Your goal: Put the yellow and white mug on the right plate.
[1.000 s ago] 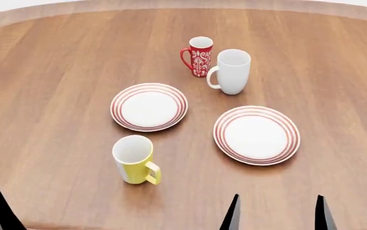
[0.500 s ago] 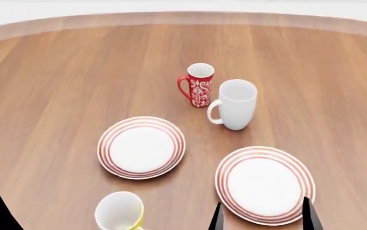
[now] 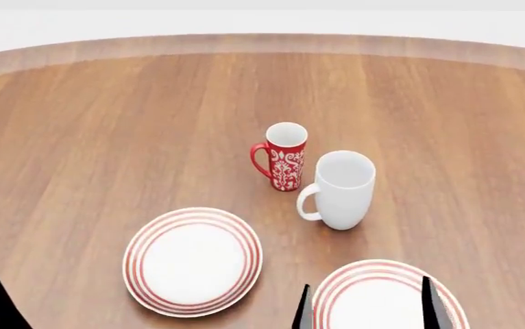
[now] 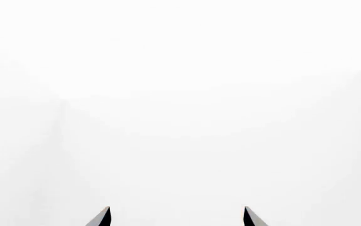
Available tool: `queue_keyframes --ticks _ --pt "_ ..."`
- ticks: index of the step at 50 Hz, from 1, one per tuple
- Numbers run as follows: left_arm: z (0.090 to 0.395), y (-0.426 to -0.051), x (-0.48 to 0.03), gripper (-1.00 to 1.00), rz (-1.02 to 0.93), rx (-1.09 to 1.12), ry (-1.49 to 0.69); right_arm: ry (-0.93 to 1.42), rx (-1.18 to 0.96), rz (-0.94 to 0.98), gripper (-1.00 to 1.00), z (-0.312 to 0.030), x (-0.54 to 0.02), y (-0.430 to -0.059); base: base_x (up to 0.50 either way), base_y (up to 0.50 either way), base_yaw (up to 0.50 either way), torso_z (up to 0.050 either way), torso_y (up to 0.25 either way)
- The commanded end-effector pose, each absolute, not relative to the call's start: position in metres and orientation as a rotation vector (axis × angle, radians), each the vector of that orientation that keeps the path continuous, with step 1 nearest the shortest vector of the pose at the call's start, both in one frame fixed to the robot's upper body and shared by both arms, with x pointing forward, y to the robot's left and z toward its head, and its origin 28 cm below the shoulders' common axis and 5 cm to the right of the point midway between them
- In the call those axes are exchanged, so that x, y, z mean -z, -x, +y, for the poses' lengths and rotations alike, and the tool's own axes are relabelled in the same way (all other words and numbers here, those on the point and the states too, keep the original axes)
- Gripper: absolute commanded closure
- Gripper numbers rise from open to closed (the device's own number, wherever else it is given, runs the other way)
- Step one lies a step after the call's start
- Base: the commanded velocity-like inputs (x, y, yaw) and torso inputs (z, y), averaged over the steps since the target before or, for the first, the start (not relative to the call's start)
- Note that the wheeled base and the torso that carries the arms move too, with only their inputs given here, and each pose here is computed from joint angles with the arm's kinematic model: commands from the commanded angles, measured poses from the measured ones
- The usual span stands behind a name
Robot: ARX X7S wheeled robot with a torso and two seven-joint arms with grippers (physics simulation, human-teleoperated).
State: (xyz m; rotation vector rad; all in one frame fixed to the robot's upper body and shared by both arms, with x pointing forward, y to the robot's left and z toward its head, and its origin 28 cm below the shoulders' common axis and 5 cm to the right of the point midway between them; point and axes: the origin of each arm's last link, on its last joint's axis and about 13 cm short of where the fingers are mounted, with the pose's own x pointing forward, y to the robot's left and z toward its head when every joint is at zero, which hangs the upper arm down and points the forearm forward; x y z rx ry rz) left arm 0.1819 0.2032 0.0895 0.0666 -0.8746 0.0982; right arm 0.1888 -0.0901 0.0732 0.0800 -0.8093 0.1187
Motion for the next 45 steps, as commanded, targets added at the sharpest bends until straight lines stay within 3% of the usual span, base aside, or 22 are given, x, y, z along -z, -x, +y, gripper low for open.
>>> queue_keyframes --ticks 1,10,21,45 --pt "0.204 -0.181 -0.092 -1.00 -0.889 -0.111 -0.081 -0.048 -0.148 -0.664 -1.00 -0.089 -0.073 -0.196 0.00 0.00 0.00 0.000 0.000" --pt "0.204 -0.179 -0.092 -1.00 -0.889 -0.105 -0.077 0.109 -0.232 -0.367 -1.00 -0.092 -0.082 -0.222 0.00 0.00 0.00 0.000 0.000" --pt "0.203 -0.180 -0.090 -1.00 -0.879 -0.099 -0.079 0.162 -0.253 -0.265 -1.00 -0.101 -0.098 -0.248 0.00 0.00 0.00 0.000 0.000" --pt "0.202 -0.179 -0.088 -1.00 -0.864 -0.089 -0.078 0.226 -0.556 0.075 -1.00 -0.106 -0.074 -0.239 0.00 0.00 0.00 0.000 0.000"
